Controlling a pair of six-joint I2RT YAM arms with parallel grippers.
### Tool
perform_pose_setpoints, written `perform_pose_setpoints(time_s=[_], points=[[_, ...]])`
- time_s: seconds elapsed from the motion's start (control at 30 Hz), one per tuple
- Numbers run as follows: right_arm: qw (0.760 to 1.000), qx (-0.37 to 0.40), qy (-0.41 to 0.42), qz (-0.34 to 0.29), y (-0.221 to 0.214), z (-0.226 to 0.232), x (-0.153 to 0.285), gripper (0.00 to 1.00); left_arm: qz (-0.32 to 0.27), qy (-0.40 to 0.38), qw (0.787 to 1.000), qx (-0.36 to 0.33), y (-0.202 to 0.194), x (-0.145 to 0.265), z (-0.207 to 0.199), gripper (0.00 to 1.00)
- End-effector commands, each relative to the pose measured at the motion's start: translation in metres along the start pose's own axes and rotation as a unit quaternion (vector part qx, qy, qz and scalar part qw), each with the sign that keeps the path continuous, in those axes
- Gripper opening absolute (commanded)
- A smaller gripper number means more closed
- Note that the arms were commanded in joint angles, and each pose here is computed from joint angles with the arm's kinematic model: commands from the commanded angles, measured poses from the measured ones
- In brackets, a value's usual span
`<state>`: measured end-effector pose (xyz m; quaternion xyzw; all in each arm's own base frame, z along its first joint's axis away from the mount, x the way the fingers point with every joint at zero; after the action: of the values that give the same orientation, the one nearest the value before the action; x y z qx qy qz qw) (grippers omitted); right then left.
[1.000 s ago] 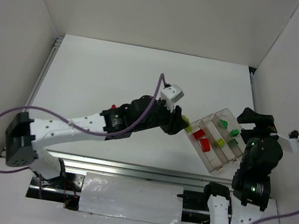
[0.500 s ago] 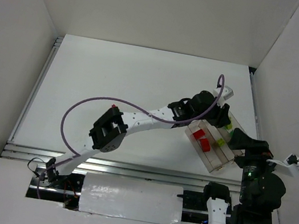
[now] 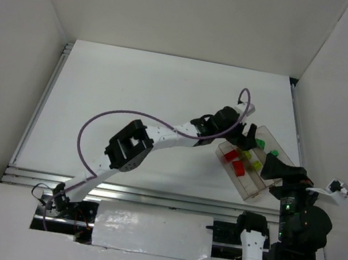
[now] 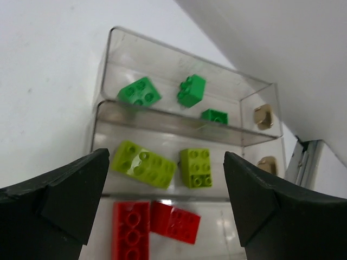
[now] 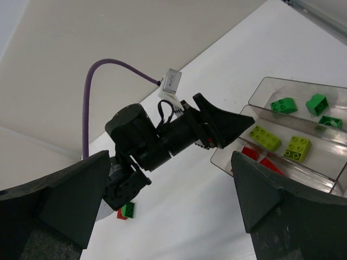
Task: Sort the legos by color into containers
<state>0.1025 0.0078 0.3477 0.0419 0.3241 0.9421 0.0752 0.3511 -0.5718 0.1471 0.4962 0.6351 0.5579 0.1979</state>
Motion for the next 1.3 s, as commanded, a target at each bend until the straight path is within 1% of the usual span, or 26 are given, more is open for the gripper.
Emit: perform_pose_setpoints(time_s=[0.0,0.03,0.07,0.13,0.17,0.2,0.23,0.27,0.3,0.33,0.37,0.4,0.43,0.47,0.5,0.53,0.67,0.7,0.73,0.8,0.93,1.03,1.13,1.17,1.23,1.27], points=[[1.0,0.014,0.012,0.013,-0.003,0.003,-0.001,1.0,-0.081,-0.023,0.996,-0.009,0.066,0.033,-0.017,0.99],[1.0,0.014,0.014,0.012,-0.003,0.003,-0.003,1.0,-0.077,-0.01,0.997,-0.01,0.063,0.04,-0.011,0.99],[1.0,0.015,0.012,0.013,-0.003,0.003,-0.004,1.0,-0.105,-0.001,0.994,-0.019,0.094,0.062,-0.016,0.99],[0.999,0.019,0.023,0.028,-0.008,0.006,-0.007,1.0,-0.096,0.091,0.991,-0.008,0.1,0.087,0.012,1.0],[0.998,0.027,0.028,0.052,-0.015,0.005,-0.012,1.0,-0.11,0.135,0.985,0.006,0.122,0.115,0.019,0.99],[0.997,0.032,0.035,0.065,-0.019,0.006,-0.015,1.0,-0.077,0.241,0.967,0.021,0.11,0.139,0.057,0.99],[0.995,0.039,0.039,0.084,-0.026,0.006,-0.018,1.0,-0.047,0.293,0.955,0.031,0.091,0.157,0.077,0.99],[0.991,0.045,0.043,0.117,-0.038,0.002,-0.024,1.0,-0.053,0.328,0.942,0.057,0.099,0.189,0.086,1.0],[0.99,0.044,0.045,0.126,-0.042,0.001,-0.028,1.0,0.006,0.406,0.911,0.064,0.059,0.221,0.124,0.99],[0.989,0.042,0.046,0.134,-0.046,-0.001,-0.031,1.0,-0.007,0.429,0.899,0.089,0.064,0.253,0.13,1.0],[0.988,0.039,0.046,0.144,-0.052,-0.005,-0.034,1.0,0.008,0.451,0.887,0.098,0.05,0.273,0.143,0.99],[0.987,0.036,0.055,0.143,-0.053,-0.003,-0.035,1.0,0.051,0.472,0.873,0.112,0.011,0.298,0.171,1.0],[0.987,0.034,0.057,0.145,-0.054,-0.004,-0.036,1.0,0.044,0.46,0.878,0.122,0.012,0.318,0.173,1.0],[0.986,0.032,0.066,0.151,-0.056,-0.001,-0.036,1.0,0.059,0.453,0.879,0.134,-0.001,0.329,0.182,1.0],[0.985,0.03,0.07,0.155,-0.057,0.001,-0.036,1.0,0.092,0.449,0.875,0.156,-0.028,0.346,0.197,0.99],[0.984,0.029,0.072,0.16,-0.058,0.001,-0.037,1.0,0.101,0.449,0.875,0.149,-0.033,0.357,0.199,1.0],[0.981,0.024,0.083,0.173,-0.063,0.003,-0.038,1.0,0.164,0.451,0.865,0.148,-0.075,0.375,0.214,1.0],[0.98,0.021,0.087,0.18,-0.066,0.003,-0.038,1.0,0.177,0.44,0.868,0.146,-0.084,0.372,0.217,0.99],[0.979,0.02,0.09,0.182,-0.067,0.004,-0.037,1.0,0.172,0.416,0.88,0.154,-0.086,0.364,0.217,1.0],[0.977,0.02,0.096,0.188,-0.068,0.005,-0.035,1.0,0.186,0.393,0.886,0.161,-0.101,0.357,0.22,0.99],[0.977,0.03,0.094,0.187,-0.068,0.003,-0.032,1.0,0.204,0.403,0.876,0.169,-0.117,0.353,0.226,0.99],[0.976,0.03,0.098,0.191,-0.069,0.003,-0.03,1.0,0.223,0.422,0.861,0.174,-0.13,0.355,0.232,0.99],[0.974,0.022,0.105,0.201,-0.074,0.003,-0.032,1.0,0.245,0.433,0.85,0.175,-0.145,0.355,0.238,0.94],[0.973,0.019,0.109,0.202,-0.075,0.005,-0.033,1.0,0.255,0.44,0.843,0.176,-0.152,0.354,0.242,0.9],[0.971,0.015,0.112,0.21,-0.079,0.004,-0.035,1.0,0.263,0.437,0.842,0.175,-0.157,0.351,0.243,0.83],[0.971,0.012,0.112,0.212,-0.08,0.003,-0.036,1.0,0.264,0.434,0.843,0.177,-0.159,0.348,0.243,0.68]])
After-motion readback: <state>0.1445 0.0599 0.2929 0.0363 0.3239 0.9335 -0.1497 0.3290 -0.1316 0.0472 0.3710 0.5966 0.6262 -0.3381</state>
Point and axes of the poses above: each gripper's point midway between its finger pads, its own x axis back along the fingers, its own z axis along the line the jaws close on, y = z × x, the point moved 3 cm from there along x, back along the fingers, and after that the axes turned 12 degrees about -x, right-handed, at the moved point
